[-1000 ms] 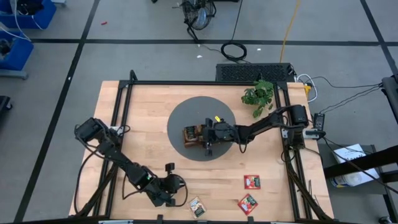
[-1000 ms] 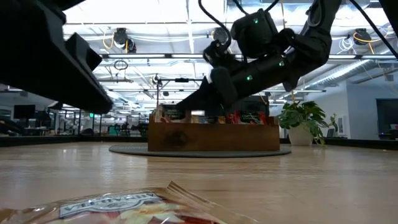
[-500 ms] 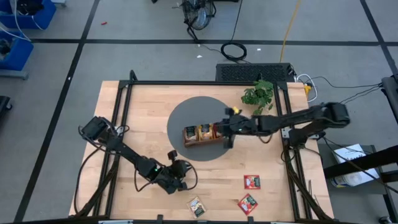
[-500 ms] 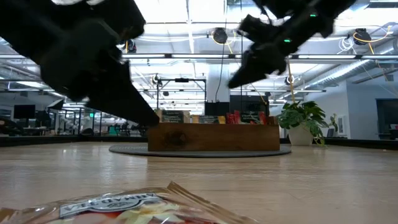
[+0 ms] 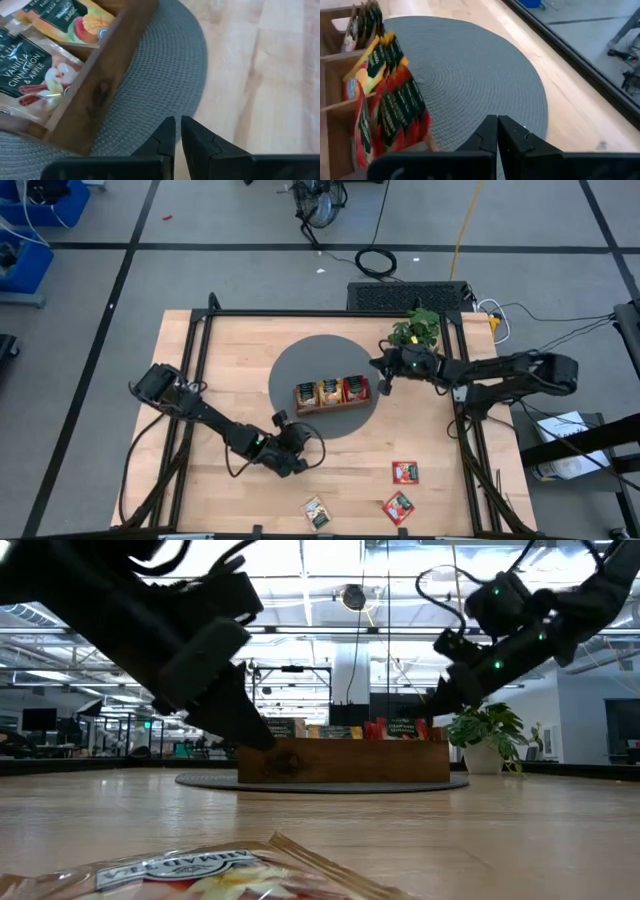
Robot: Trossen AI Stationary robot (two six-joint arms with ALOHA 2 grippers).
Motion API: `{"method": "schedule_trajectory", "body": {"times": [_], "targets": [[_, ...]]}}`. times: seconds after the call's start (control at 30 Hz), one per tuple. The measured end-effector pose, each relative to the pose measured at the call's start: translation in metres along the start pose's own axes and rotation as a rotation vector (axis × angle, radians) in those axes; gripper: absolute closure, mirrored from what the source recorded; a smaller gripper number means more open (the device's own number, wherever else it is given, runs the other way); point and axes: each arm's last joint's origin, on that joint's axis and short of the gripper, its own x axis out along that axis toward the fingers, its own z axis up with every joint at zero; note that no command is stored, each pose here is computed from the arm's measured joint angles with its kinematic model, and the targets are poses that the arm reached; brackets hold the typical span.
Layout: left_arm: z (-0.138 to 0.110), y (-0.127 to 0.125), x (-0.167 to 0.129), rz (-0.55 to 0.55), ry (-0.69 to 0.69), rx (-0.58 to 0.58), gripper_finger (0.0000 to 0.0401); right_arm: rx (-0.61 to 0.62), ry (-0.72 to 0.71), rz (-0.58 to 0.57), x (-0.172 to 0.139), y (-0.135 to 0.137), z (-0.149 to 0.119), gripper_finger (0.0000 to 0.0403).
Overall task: Pick & Place Tea
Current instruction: Put the brown tea bag into the left section of the wooden organizer
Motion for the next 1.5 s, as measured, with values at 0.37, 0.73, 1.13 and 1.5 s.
{"method": "schedule_trajectory", "body": {"times": [0.37,0.73,1.13,1.5], "targets": [[0.001,0.015,0.010,0.036,0.075,-0.035,0.0364,-0.009,0.050,0.055,0.030,-0.006,-0.024,0.0402],[0.001,0.031,0.019,0.135,0.114,-0.079,0.0364,0.020,0.050,0.164,0.037,0.006,-0.030,0.0403],[0.006,0.040,0.024,0.185,0.094,-0.096,0.0364,0.002,0.050,0.241,0.034,0.027,-0.028,0.0403],[0.004,0.036,0.022,0.163,0.099,-0.069,0.0364,-0.001,0.057,0.248,0.034,0.030,-0.029,0.0403]]}}
